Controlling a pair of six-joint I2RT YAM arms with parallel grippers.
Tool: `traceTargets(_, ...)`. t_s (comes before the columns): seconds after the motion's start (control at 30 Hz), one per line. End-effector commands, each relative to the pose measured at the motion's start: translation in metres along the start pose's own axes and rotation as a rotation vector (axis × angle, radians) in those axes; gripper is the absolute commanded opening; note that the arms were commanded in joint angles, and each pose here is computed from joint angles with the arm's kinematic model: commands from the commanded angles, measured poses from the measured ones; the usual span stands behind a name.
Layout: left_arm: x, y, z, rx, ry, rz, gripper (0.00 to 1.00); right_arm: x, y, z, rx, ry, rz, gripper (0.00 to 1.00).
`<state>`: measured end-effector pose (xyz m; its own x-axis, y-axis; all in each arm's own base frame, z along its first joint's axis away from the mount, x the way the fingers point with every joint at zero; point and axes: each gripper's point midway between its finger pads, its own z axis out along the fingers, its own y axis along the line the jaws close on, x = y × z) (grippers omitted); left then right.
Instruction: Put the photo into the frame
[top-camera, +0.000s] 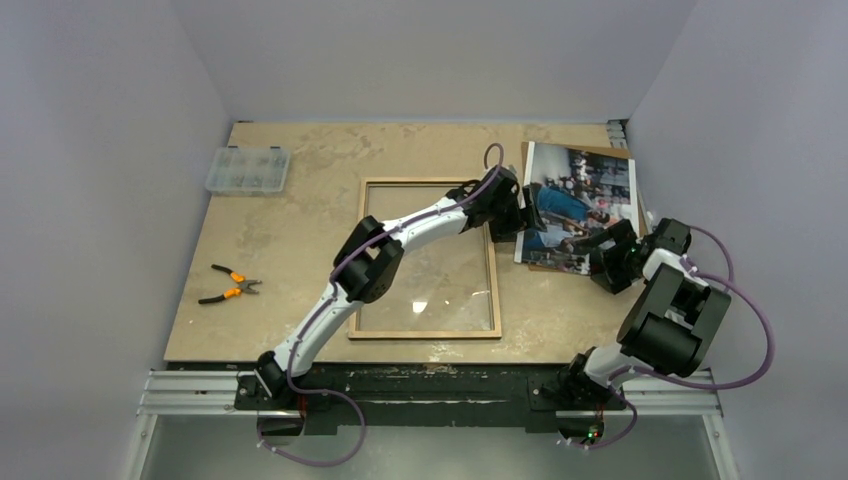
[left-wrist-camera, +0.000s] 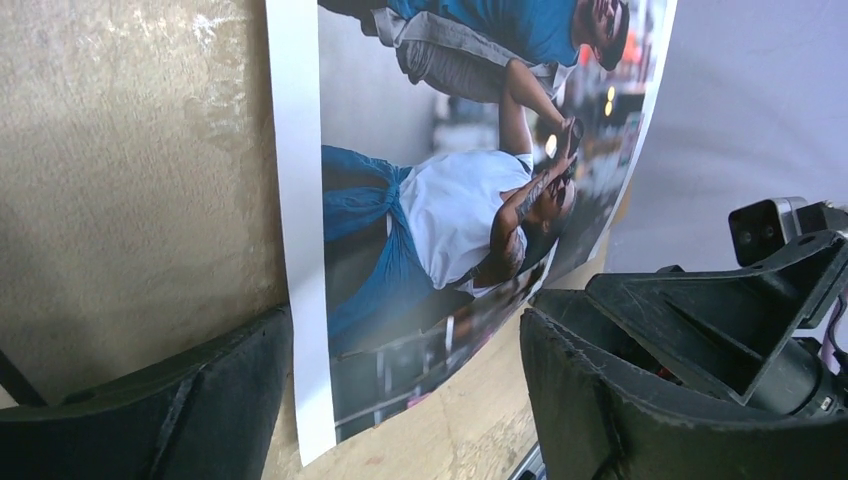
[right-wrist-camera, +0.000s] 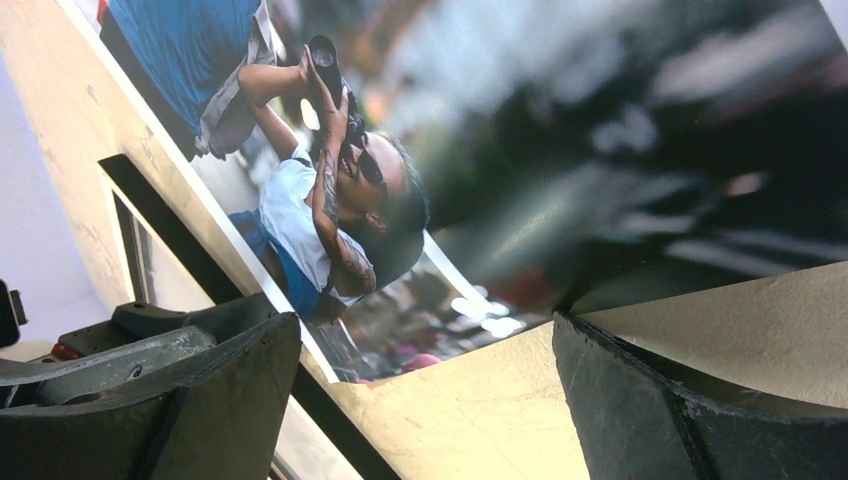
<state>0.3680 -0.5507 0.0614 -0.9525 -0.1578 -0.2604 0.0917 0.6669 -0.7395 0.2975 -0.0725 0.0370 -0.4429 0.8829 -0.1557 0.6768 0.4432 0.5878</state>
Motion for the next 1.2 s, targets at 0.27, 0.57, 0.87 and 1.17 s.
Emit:
traceTargets(0.27, -0.021, -0.080, -0.052, 0.282, -0.090, 0.040, 0.63, 0.029, -0.044, 0.017, 0.129, 0.081, -0.009, 0.98)
traceTargets(0.57, -0.016, -0.079, -0.046, 0.312, -0.064, 0.034, 0.49, 0.034, -0.043, 0.019, 0.110, 0.107, -0.007, 0.98)
traceTargets(0.87, 0.002, -0.023, -0.019, 0.135, 0.027, -0.021, 0.16, 0.032, -0.037, 0.014, 0.097, 0.107, -0.024, 0.98)
traceTargets(1.17, -0.009, -0.035, -0.054, 0.121, -0.008, 0.055, 0.00, 0.026, -0.003, -0.010, -0.005, 0.088, -0.082, 0.98)
